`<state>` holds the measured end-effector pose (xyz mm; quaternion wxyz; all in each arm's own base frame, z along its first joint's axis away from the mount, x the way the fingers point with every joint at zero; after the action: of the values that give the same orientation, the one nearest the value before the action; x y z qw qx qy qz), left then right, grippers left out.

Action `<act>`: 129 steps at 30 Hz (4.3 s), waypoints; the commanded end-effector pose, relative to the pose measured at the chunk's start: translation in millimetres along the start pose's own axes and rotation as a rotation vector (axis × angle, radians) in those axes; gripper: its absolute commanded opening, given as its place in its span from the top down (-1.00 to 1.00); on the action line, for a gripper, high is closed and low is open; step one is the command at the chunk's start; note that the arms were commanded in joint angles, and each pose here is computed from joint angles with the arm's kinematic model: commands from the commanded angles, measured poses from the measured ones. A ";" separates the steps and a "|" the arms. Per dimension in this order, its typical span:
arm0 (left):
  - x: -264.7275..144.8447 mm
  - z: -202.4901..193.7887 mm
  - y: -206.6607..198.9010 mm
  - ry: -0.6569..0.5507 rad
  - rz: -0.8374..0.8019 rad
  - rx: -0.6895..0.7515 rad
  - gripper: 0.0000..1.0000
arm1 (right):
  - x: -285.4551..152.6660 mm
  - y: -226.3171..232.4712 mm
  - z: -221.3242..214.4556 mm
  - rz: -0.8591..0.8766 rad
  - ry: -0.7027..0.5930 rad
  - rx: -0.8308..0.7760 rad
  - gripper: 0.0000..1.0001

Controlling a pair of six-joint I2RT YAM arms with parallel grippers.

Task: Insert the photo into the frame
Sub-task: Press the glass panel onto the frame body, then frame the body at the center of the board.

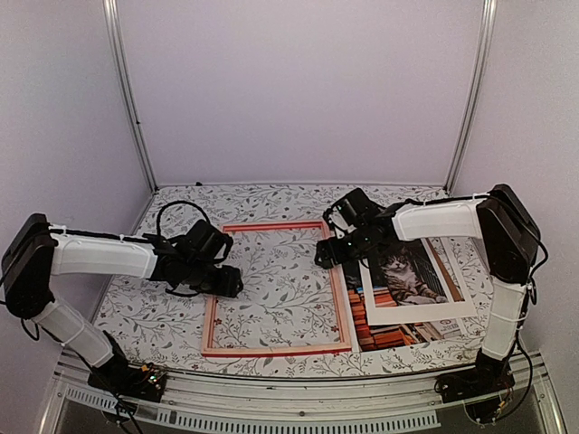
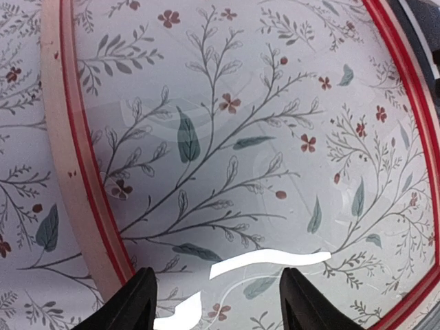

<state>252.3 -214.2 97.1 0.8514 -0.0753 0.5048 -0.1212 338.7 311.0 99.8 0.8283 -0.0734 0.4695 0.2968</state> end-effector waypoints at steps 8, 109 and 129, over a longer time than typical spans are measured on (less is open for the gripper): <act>-0.6 -57.7 7.2 0.116 0.099 -0.009 -0.26 | -15.0 0.6 0.9 -0.011 -0.041 0.025 -0.78; 11.1 48.9 83.3 -0.083 0.046 -0.212 -0.52 | 16.3 7.6 -21.0 -0.074 0.064 0.057 -0.02; 31.5 54.4 94.6 -0.078 0.090 -0.180 0.10 | 27.9 25.7 -20.6 -0.003 0.059 0.090 0.20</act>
<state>313.6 -135.3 70.1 0.8580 -0.1288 0.4960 -0.0354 318.8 319.5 64.7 0.8160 -0.0643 0.5157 0.2531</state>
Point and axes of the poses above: each gripper's point midway between its finger pads, its own x axis out along the fingers, its own y axis along the line the jaws close on, z = x × y, the point moved 5 cm from there along -x, back along the fingers, and after that the axes turned 7 degrees about -x, right-handed, at the moved point
